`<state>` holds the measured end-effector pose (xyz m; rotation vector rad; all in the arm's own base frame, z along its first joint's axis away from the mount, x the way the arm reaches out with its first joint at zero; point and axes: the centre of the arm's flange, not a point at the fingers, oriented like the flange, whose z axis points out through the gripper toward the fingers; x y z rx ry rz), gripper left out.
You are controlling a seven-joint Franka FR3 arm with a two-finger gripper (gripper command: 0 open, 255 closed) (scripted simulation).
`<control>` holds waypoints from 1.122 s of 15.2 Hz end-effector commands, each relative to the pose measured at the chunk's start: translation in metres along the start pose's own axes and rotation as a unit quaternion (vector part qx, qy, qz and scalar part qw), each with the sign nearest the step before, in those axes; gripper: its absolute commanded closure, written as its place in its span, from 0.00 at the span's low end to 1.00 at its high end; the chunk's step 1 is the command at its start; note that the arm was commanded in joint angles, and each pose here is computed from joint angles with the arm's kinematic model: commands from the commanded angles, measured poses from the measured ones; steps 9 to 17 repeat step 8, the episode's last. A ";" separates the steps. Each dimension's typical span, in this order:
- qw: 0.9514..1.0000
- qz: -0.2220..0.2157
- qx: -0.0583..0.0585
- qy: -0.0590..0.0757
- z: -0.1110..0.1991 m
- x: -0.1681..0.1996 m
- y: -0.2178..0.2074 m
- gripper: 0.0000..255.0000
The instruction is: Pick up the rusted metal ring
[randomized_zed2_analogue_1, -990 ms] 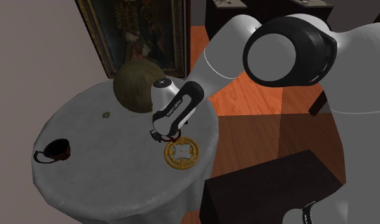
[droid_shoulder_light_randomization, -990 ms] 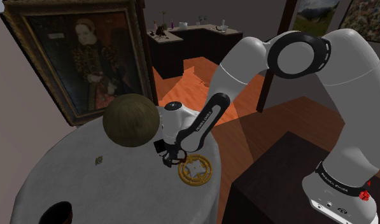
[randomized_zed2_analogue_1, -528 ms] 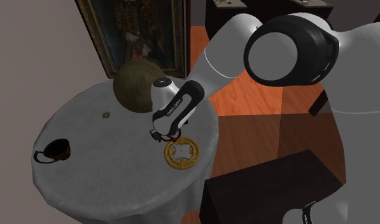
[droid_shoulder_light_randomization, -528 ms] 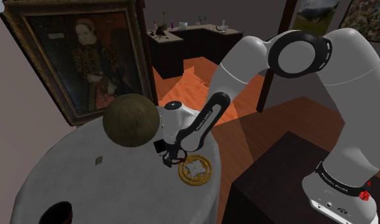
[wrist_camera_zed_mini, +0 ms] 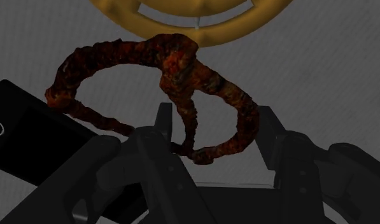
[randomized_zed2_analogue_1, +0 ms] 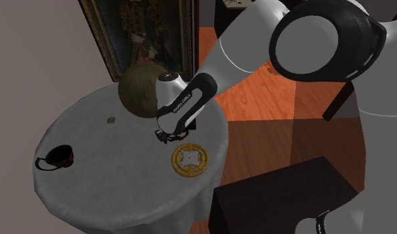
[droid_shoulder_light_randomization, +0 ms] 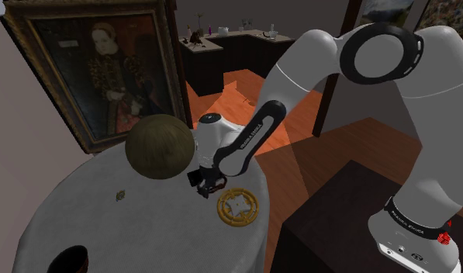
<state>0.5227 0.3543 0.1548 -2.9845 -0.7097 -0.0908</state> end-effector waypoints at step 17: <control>1.000 0.000 0.000 0.000 -0.038 0.004 -0.002 1.00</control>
